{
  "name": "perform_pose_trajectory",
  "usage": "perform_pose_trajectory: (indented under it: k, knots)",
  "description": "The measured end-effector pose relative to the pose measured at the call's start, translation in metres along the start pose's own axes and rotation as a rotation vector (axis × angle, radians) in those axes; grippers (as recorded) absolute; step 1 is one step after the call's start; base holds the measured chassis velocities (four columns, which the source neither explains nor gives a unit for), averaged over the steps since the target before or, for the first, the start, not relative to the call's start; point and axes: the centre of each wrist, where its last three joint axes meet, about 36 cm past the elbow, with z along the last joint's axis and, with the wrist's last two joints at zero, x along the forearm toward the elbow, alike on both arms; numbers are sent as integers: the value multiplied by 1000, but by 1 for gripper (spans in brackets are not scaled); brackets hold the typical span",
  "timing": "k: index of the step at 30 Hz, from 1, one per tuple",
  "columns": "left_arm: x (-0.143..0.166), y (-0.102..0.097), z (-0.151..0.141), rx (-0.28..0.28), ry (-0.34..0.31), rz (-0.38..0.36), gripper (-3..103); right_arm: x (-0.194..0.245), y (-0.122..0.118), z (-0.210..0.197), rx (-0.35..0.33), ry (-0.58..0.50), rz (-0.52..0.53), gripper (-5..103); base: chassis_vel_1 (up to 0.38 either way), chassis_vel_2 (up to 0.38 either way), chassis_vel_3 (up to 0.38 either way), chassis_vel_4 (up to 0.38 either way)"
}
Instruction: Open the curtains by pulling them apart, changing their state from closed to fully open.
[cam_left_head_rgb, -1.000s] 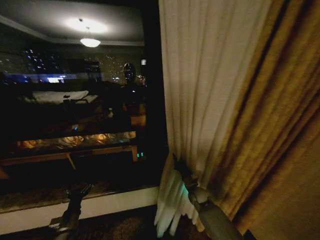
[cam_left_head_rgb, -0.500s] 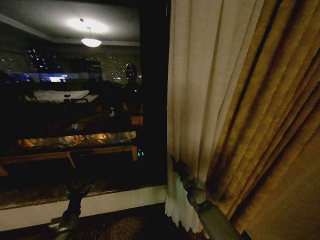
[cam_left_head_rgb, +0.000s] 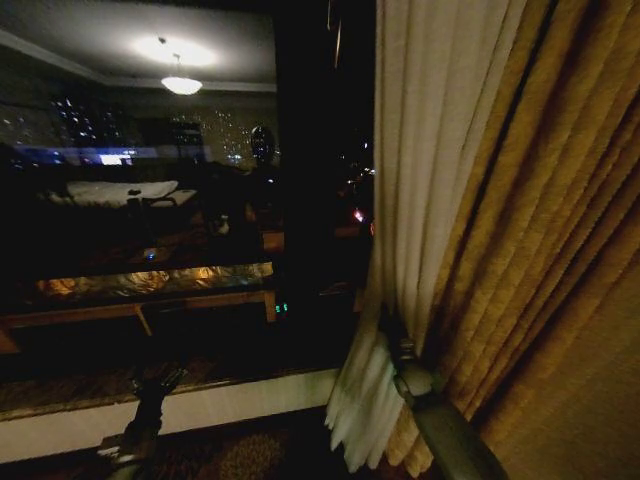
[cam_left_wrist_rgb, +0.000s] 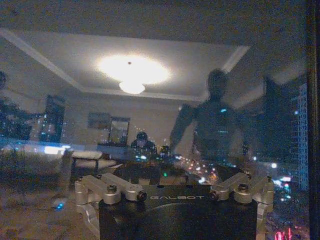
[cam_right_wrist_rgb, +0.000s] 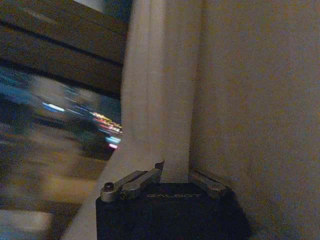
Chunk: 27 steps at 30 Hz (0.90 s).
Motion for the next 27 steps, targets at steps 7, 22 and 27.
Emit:
perform_pose_trajectory:
  k: [7,22,27]
  knots:
    - [0,0,0,0,0,0,100,-3,-35,6,87,80,149,0,0,0,0,0]
    - [0,0,0,0,0,0,100,19,-9,1,44,36,45,-2,0,0,0,0]
    - [0,0,0,0,0,0,100,36,2,-4,-45,-49,-177,19,0,0,0,0]
